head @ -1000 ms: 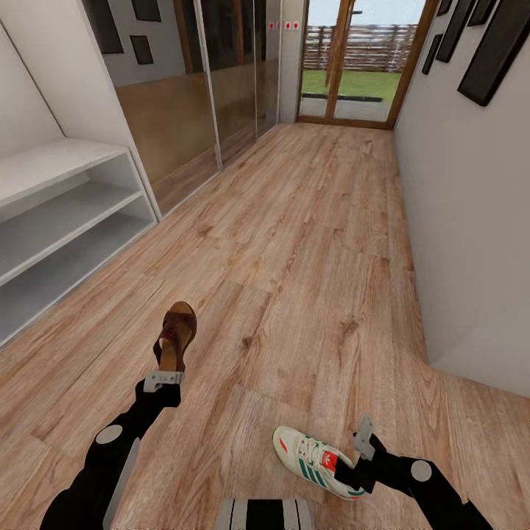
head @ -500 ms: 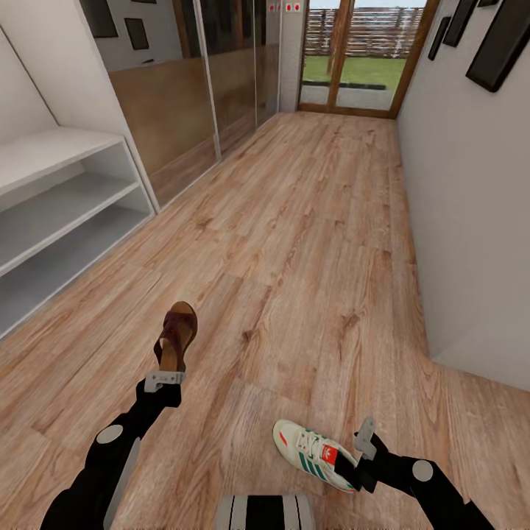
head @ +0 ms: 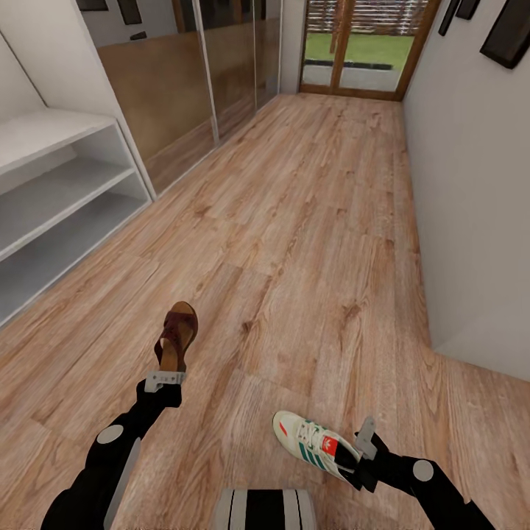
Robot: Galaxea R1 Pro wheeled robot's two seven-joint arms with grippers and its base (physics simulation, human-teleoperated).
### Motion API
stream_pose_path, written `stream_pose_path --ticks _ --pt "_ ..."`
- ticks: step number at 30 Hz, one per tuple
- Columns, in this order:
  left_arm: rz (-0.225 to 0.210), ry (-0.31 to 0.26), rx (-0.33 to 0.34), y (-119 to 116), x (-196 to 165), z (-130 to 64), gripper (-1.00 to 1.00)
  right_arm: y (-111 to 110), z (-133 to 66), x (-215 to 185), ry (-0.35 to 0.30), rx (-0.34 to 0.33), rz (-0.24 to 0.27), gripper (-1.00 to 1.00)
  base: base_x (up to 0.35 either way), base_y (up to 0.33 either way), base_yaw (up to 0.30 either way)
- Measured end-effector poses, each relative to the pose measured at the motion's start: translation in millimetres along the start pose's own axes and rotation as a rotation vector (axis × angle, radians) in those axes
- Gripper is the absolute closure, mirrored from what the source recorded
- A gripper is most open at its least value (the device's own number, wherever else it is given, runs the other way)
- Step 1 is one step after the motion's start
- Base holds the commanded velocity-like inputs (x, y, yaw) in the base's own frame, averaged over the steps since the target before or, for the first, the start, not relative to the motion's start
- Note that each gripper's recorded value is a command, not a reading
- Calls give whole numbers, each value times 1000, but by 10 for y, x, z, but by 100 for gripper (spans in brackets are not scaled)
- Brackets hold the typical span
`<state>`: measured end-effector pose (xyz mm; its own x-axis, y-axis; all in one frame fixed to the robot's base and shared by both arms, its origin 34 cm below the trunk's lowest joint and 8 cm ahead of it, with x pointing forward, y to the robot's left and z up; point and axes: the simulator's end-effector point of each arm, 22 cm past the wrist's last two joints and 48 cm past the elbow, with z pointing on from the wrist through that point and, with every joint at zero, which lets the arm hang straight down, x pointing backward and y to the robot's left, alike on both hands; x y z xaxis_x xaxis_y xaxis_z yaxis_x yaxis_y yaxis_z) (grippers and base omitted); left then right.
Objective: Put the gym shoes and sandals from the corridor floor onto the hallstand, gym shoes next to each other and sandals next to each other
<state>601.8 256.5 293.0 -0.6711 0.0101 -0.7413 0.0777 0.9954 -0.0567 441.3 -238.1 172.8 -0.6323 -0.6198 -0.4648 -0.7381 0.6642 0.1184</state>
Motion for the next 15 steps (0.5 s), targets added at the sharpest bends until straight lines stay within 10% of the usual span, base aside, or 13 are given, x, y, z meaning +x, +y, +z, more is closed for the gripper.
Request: stream_pose_path --ticks 10,15 --pt "-3 14 -2 15 79 26 100 -138 22 85 20 62 -6 -100 0 0 0" --pt "-4 15 -4 21 84 27 100 -191 29 198 83 92 -104 -100 0 0 0"
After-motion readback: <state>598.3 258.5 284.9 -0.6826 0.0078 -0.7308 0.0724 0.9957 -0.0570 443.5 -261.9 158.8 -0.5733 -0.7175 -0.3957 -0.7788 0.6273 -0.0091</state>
